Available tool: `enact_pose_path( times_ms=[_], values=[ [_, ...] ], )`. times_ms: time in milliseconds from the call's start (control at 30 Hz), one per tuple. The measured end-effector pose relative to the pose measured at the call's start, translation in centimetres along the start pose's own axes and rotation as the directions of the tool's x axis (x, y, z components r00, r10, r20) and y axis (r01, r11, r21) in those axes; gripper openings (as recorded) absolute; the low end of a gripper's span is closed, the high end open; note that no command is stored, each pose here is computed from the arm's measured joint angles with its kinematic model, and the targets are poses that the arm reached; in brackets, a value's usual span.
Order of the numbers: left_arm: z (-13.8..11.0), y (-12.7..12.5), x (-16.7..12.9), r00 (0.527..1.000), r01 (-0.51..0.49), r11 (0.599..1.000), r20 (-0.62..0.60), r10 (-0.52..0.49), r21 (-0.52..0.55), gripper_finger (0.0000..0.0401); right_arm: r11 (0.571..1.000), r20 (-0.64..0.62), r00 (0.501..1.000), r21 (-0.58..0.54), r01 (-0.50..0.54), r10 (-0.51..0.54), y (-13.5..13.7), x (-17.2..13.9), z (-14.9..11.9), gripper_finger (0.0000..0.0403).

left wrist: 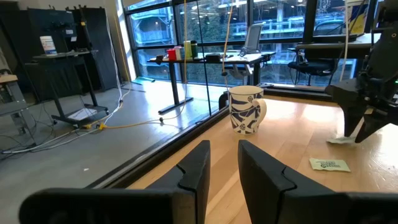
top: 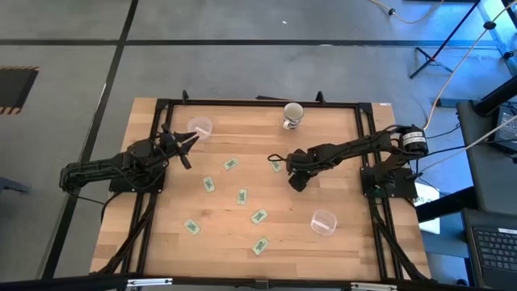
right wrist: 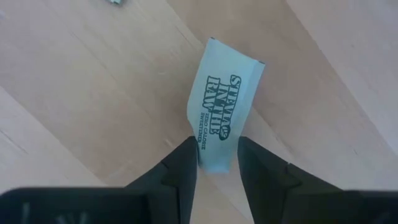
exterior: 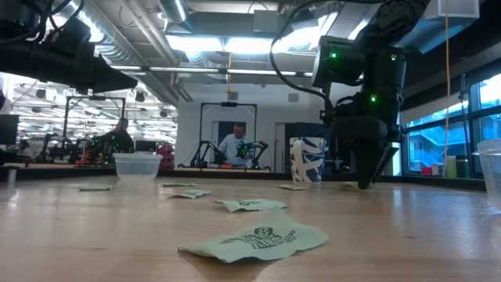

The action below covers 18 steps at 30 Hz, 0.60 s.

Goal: Pick and place items into bin
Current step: Put the white stevia packet into the bottom transparent bin

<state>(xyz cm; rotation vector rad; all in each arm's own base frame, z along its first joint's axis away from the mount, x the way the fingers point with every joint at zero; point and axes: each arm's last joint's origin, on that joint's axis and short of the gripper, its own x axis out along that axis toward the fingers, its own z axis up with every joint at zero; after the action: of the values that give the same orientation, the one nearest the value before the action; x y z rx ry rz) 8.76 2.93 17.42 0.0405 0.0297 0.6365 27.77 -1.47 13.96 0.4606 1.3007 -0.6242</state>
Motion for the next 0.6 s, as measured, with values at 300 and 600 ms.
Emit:
enact_pose_path(
  times_ms=[300, 600],
  values=[
    [0.0, 0.0, 0.0, 1.000, 0.000, 1.000, 0.000, 0.000, 0.000, 0.0077, 0.996, -0.063, 0.995, -0.019, -0.082, 0.081, 0.3, -0.2, -0.1, 0.0119],
    [0.0, 0.0, 0.0, 1.000, 0.000, 1.000, 0.000, 0.000, 0.000, 0.0077, 0.983, -0.096, 0.993, -0.160, -0.088, 0.073, 2.3, -4.1, 1.0, 0.0119]
  ],
)
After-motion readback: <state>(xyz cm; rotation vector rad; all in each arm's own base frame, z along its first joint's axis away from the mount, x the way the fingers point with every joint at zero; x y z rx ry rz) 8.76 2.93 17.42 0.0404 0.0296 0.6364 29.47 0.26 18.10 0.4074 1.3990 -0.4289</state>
